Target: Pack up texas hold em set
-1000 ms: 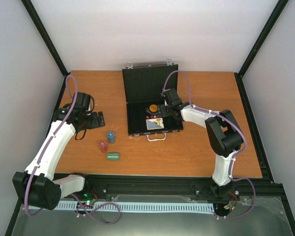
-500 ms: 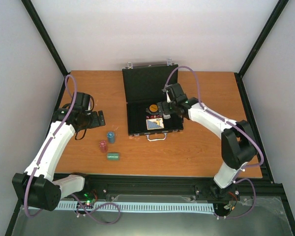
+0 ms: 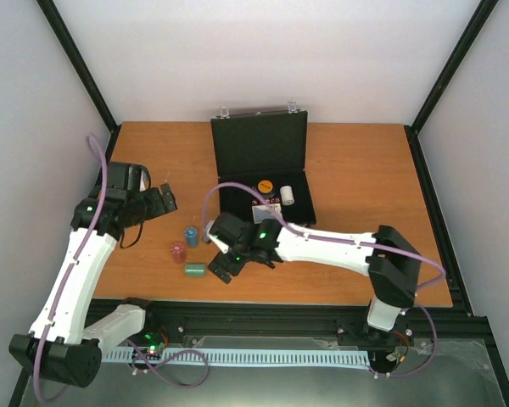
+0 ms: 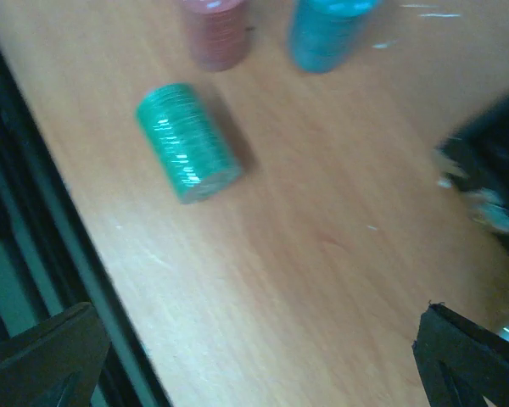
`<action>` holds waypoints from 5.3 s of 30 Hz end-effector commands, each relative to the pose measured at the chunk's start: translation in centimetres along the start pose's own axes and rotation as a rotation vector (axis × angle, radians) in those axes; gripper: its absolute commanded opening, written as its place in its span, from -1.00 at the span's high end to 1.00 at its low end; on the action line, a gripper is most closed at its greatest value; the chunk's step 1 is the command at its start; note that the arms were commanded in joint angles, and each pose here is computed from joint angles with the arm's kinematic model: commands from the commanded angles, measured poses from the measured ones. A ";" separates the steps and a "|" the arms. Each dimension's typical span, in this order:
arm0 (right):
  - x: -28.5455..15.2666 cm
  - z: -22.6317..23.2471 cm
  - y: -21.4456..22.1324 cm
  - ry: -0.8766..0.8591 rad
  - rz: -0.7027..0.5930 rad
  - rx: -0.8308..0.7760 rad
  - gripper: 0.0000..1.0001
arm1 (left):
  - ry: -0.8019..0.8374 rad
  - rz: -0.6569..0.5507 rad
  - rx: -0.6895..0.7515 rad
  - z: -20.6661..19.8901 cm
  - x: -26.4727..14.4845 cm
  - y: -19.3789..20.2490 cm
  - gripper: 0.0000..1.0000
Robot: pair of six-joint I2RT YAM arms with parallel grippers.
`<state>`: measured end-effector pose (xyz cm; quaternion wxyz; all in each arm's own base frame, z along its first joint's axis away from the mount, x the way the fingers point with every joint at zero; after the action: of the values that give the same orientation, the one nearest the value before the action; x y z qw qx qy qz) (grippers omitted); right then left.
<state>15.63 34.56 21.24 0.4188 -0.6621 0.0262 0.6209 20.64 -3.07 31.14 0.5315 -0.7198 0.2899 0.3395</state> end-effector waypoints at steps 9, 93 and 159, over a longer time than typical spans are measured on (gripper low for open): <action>6.8 5.0 -1.5 -0.102 0.071 -0.225 -1.00 | 0.022 -0.064 -0.068 1.1 -3.3 1.9 -0.99; 4.1 -33.1 -1.1 0.542 0.030 0.655 0.86 | -0.060 0.025 -0.052 0.6 0.8 0.4 -0.99; -1.5 -22.1 -5.1 0.361 -0.059 0.545 -1.00 | -0.059 -0.003 -0.051 0.5 -0.1 -0.1 -0.99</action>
<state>38.87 20.07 19.79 0.5905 -0.6213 0.2919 0.4243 21.20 -2.78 29.11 0.5163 -0.7098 0.2846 0.3855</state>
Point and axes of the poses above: each gripper's point midway between its finger pads, its own x axis out along the fingers, its own z axis along the line the jaws close on, y = z × x, the point moved 10 cm from there along -x, back along the fingers, and after that the axes turned 6 degrees about x, right-handed, at the moved point
